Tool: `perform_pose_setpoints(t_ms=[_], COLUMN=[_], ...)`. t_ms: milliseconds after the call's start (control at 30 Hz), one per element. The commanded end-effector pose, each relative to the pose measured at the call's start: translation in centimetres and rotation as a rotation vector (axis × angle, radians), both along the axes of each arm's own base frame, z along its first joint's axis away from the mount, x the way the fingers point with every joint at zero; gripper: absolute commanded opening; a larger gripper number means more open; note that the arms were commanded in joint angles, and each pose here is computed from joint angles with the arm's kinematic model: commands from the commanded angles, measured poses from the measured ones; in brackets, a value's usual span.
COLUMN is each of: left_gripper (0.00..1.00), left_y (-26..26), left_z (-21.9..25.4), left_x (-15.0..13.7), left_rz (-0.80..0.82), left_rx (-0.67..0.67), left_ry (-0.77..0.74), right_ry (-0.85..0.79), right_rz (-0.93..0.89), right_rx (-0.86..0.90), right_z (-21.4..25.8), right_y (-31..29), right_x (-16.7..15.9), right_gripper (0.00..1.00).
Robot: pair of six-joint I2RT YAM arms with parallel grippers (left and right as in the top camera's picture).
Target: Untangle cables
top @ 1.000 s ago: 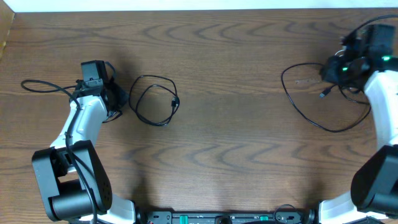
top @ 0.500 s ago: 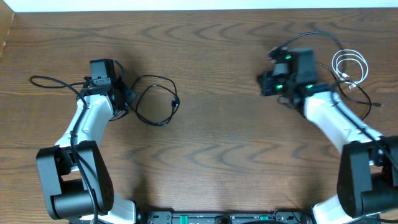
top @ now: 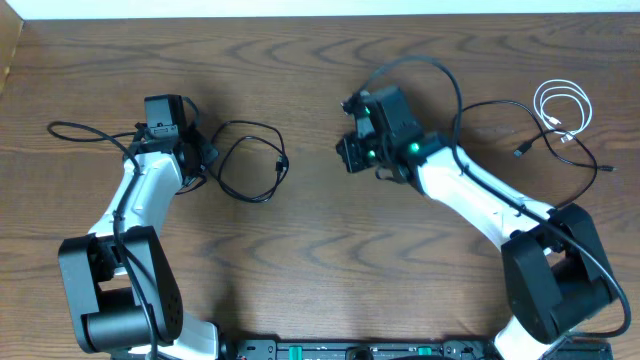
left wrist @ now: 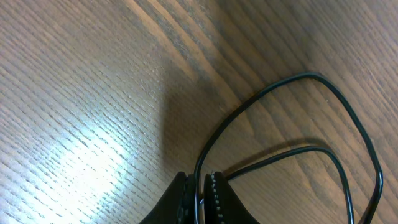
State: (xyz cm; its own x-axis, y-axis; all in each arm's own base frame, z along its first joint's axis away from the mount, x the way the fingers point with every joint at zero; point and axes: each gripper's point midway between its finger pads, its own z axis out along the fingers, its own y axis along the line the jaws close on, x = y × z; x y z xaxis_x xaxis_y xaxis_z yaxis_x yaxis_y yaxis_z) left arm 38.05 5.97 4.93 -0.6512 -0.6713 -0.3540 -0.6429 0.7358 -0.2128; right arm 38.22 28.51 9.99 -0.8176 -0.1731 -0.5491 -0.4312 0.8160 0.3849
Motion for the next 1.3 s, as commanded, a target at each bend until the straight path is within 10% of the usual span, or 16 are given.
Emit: perform_pose_setpoints(t_ms=[0,367,533,700,1267], left_gripper=[0.12,0.12,0.13,0.16,0.21], left_y=[0.1,0.1,0.1,0.1,0.1], left_z=[-0.1,-0.1,-0.1,0.0,0.0], left_x=[-0.2,-0.2,-0.2,-0.1,-0.1], left_rz=[0.001,0.001,0.001,0.001,0.001], left_rx=[0.005,0.005,0.005,0.006,0.006], left_ry=[0.005,0.005,0.005,0.001,-0.003], right_ry=[-0.055,0.002,-0.023,-0.055,0.01], right_rz=[0.045,0.126,0.205,0.277,0.261], right_rx=[-0.008,-0.039,-0.025,-0.008,-0.148], right_z=[4.3,2.5,0.3,-3.6,-10.5], right_y=[1.8,5.8,10.0,14.4,13.7], right_x=[1.3,0.6,-0.8,-2.1,-3.2], right_gripper=[0.13,0.16,0.32,0.78,0.69])
